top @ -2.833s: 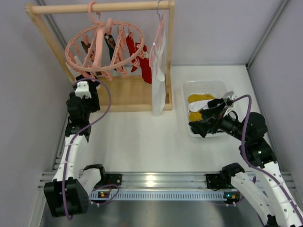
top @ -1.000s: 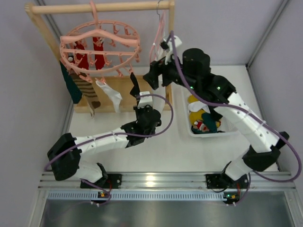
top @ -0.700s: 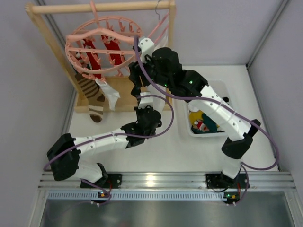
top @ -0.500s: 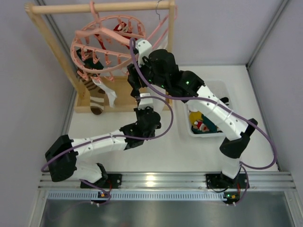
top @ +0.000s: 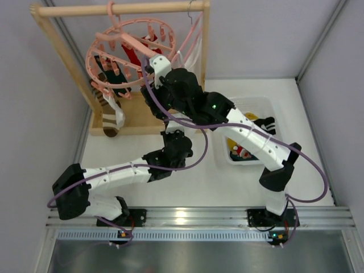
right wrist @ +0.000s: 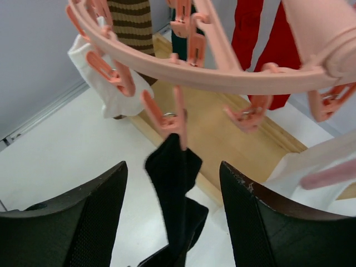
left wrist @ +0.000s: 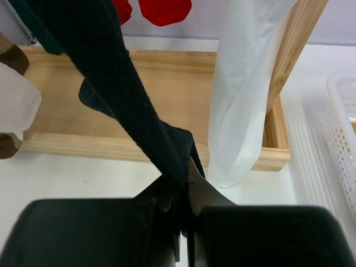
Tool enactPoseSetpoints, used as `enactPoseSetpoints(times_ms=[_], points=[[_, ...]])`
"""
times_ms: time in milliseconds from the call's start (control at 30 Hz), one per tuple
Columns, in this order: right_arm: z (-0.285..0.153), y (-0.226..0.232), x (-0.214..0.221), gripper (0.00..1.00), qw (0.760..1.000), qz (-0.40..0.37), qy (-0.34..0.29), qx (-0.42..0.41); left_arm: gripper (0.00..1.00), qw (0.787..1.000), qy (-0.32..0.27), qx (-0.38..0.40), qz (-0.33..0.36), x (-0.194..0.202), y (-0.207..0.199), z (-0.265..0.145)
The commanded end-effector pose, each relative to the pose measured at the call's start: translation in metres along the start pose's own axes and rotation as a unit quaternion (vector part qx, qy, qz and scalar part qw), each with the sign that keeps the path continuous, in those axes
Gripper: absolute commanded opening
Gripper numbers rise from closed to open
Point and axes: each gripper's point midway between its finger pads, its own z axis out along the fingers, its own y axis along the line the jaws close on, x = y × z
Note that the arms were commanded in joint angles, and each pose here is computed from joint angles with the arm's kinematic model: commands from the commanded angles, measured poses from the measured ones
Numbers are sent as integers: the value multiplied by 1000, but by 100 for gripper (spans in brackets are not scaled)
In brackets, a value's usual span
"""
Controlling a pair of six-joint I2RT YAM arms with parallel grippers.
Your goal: Remove the socks clipped to the hanger
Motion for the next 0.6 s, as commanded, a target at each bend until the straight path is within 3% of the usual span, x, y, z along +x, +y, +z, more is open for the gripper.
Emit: enactPoseSetpoints(times_ms=[0, 300, 567], points=[[-16, 22, -36, 66, 998, 1, -59, 1, 0, 1000, -7, 15, -13, -7, -2, -5], [4, 2, -34, 69, 996, -33, -55, 67, 0, 1000, -7, 29, 6, -9, -6, -8], [15, -14, -39, 66, 995, -44, -63, 68, 0, 999, -8, 39, 6, -13, -7, -10]])
